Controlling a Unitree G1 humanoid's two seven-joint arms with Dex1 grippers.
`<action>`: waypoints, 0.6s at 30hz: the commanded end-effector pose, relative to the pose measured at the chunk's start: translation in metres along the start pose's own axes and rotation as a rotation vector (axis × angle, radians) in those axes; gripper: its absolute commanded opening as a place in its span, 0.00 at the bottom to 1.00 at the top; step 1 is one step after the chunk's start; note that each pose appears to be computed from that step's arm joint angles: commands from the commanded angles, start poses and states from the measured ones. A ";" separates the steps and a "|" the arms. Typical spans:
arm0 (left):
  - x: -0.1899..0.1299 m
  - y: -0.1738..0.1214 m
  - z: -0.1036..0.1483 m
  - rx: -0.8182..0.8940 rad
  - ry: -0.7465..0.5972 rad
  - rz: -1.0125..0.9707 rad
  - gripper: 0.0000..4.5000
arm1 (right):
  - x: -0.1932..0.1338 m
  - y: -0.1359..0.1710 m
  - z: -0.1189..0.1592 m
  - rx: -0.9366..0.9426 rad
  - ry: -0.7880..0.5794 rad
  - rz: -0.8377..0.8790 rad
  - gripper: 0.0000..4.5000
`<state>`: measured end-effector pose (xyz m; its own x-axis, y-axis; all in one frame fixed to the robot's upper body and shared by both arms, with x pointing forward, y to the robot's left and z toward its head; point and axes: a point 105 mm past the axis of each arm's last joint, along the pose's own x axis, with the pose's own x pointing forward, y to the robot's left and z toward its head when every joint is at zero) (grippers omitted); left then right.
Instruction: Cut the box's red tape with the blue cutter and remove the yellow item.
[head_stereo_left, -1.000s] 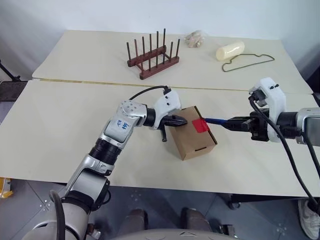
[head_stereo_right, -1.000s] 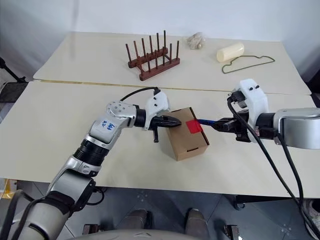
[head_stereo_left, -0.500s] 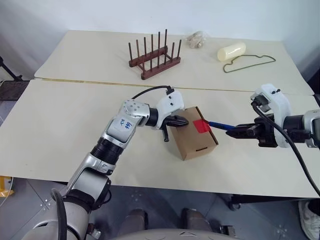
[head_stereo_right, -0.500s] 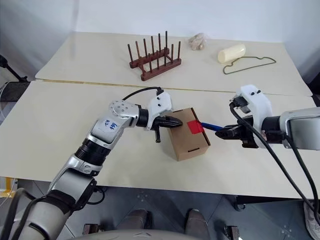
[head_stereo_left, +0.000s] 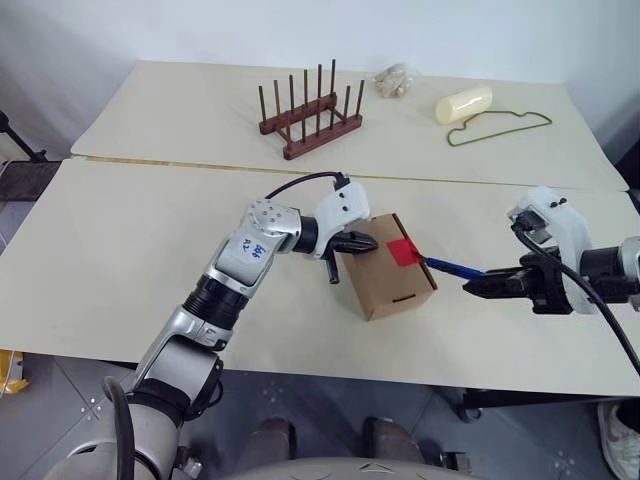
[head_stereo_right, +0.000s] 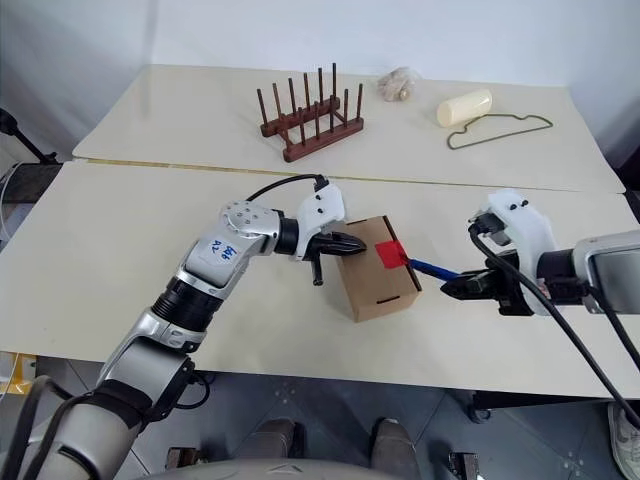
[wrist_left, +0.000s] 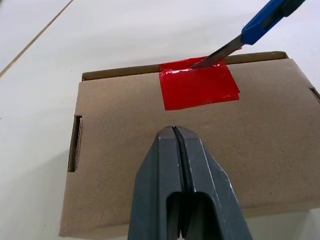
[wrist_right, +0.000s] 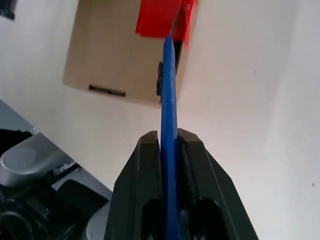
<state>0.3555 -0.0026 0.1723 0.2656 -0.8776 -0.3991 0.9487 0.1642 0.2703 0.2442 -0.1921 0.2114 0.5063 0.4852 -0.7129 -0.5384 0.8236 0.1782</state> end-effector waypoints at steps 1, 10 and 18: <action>0.010 -0.012 -0.029 -0.055 0.102 -0.037 0.00 | -0.002 0.016 -0.006 -0.032 0.035 0.072 0.02; 0.010 -0.009 -0.028 -0.050 0.105 -0.032 0.00 | -0.008 0.021 -0.019 -0.025 0.087 0.108 0.02; 0.006 -0.006 -0.020 -0.040 0.066 -0.025 0.00 | -0.050 0.019 0.016 -0.058 -0.057 0.105 0.02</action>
<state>0.3559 -0.0016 0.1727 0.2669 -0.8776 -0.3982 0.9483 0.1655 0.2708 0.2226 -0.2016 0.2323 0.4529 0.5326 -0.7150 -0.5716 0.7889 0.2255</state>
